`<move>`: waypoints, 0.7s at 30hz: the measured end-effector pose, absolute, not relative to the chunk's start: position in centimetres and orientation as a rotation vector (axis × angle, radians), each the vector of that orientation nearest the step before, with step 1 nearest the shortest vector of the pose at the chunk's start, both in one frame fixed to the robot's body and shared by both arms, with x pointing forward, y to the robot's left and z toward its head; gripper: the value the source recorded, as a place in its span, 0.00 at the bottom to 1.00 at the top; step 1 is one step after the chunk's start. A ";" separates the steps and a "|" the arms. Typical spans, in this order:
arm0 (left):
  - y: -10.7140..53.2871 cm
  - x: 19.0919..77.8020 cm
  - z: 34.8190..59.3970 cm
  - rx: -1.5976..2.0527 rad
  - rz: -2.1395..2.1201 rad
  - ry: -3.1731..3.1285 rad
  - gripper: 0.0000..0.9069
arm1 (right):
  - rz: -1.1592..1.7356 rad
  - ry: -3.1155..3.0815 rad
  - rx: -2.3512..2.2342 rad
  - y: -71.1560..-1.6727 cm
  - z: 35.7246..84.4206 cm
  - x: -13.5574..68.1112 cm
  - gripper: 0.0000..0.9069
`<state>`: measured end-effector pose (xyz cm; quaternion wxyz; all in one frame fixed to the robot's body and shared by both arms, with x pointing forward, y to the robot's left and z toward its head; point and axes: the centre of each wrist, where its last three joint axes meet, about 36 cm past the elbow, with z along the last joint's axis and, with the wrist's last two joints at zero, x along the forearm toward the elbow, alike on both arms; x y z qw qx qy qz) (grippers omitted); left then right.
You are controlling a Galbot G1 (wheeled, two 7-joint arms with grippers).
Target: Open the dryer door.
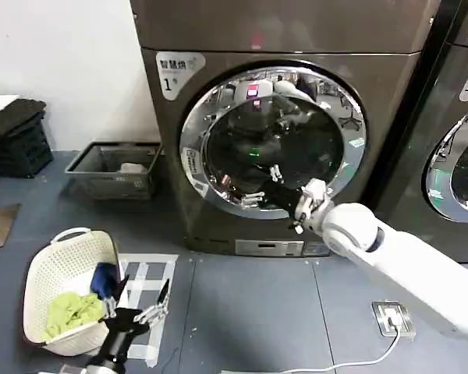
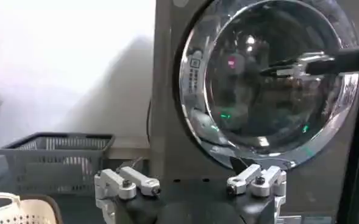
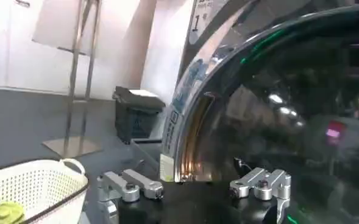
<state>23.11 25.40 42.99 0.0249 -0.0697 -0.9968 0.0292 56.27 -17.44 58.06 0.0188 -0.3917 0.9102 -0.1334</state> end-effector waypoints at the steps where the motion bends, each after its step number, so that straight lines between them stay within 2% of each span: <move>1: 25.4 23.1 43.0 -0.215 0.092 -3.083 1.00 | -0.415 2.827 -1.211 -17.3 58.1 56.4 1.00; 21: 25.2 23.2 43.2 -0.218 0.096 -3.087 1.00 | -0.403 2.849 -1.195 -14.2 57.7 58.6 1.00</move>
